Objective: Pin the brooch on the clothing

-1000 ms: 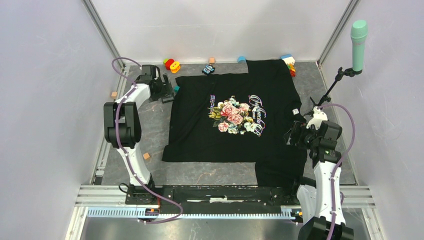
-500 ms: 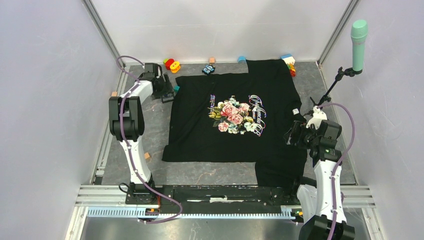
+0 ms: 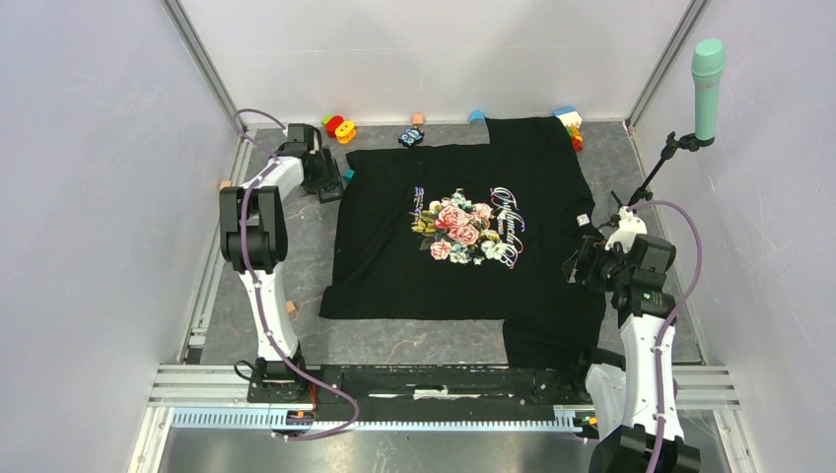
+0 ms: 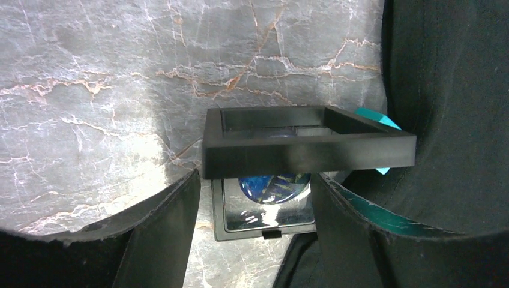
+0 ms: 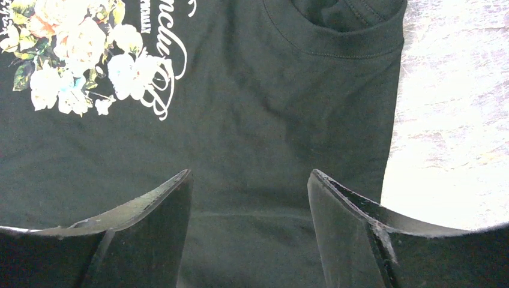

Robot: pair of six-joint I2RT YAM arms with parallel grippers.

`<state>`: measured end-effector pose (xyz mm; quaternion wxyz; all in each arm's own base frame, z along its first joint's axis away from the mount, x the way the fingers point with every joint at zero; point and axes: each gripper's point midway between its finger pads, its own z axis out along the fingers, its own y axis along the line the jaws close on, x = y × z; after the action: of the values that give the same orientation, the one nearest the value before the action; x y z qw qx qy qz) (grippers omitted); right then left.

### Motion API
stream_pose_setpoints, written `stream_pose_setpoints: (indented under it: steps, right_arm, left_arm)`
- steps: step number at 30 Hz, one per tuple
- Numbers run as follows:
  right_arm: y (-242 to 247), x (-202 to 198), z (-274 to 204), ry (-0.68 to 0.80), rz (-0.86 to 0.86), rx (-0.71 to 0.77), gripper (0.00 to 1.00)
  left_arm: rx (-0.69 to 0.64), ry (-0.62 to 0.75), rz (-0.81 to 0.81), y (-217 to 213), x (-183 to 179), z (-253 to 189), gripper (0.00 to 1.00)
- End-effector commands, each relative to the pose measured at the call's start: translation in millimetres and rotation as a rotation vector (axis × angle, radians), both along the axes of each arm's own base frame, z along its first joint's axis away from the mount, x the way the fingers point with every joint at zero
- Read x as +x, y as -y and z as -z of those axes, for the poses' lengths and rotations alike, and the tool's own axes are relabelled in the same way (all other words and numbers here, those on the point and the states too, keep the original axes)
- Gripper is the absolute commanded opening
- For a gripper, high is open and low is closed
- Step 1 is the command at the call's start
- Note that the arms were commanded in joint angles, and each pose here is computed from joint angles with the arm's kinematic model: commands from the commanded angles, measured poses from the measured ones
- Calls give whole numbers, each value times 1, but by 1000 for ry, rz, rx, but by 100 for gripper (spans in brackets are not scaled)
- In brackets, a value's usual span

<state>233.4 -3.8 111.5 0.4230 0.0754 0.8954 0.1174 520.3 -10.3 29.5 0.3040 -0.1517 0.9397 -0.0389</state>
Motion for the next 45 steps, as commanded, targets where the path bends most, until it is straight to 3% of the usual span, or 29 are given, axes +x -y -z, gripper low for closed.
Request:
stream_pose_setpoints:
  steps: [1,10,36,45]
  right_arm:
    - [2,6,-18,41,12,-8,74]
    - [1,3,-15,32,8,-10,74]
    - [-3,-3,-16,39,1,1,73]
    - [-17,3,-37,99,-97,28,79]
  left_arm:
    - [40,16,2,-20,11,-4,72]
    - [17,-8,8,-22,12,2,55]
    - [-37,94,8,-12,0,-54,5]
    - [-160,210,61,13,-19,-126,2]
